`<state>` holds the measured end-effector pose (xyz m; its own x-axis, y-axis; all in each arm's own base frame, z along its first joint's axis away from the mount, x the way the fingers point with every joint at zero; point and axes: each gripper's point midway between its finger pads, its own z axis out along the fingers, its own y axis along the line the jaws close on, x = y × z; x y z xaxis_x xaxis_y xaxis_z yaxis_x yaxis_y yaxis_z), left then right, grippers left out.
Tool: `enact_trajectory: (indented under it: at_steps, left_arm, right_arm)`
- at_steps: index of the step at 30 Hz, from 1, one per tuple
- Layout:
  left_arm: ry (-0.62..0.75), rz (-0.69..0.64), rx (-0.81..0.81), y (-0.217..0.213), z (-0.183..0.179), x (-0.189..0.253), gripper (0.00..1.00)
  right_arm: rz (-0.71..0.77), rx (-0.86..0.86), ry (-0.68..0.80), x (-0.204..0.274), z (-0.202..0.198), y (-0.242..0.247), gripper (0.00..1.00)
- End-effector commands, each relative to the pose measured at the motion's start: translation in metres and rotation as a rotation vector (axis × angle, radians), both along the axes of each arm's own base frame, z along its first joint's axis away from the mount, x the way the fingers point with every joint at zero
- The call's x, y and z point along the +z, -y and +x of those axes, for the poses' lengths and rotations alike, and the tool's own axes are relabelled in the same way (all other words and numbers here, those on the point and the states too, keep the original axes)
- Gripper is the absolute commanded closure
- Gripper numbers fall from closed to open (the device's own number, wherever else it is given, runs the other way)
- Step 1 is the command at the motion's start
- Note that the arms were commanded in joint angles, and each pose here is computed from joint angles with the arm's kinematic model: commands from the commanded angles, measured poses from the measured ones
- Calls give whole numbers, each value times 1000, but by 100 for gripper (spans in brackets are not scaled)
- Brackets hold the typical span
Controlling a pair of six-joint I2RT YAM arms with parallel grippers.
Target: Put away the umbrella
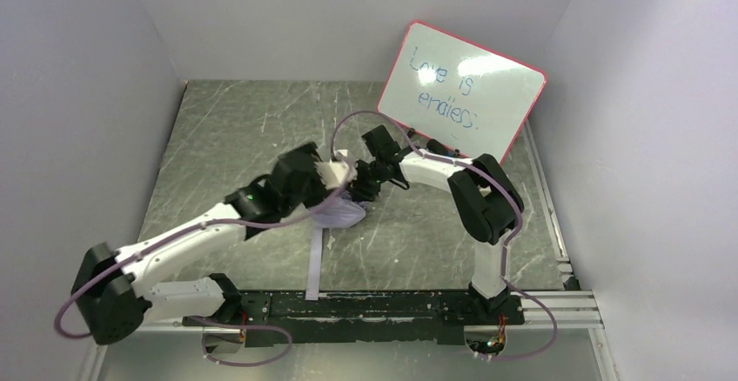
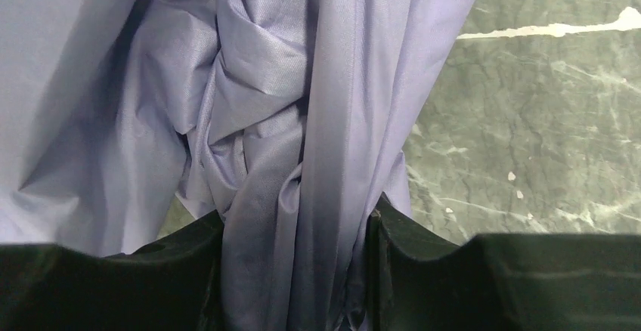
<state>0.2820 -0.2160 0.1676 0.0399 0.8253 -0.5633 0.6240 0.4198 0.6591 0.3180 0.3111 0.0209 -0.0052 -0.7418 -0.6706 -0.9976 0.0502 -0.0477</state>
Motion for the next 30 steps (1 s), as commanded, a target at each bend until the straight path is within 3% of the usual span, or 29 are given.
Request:
enact_trajectory:
  at_steps: [1,7,18,25,30]
  left_arm:
    - [-14,-173,76,-26,3,49,9]
    - [6,-204,171,-58,2,46,5]
    - [-100,-325,245,-65,24,36,3]
    - [-297,-488,294,-103,74,15,3]
    - [-554,-502,102,-81,85,-8,3]
  right_arm:
    - [-182,-72,58,-37,9,41,100]
    - [-162,-86,104,-36,11,41,100]
    - [-228,-40,311,-41,-7,40,100]
    - [-266,-28,414,-43,-20,37,100]
    - [-271,-25,486,-42,-29,36,100]
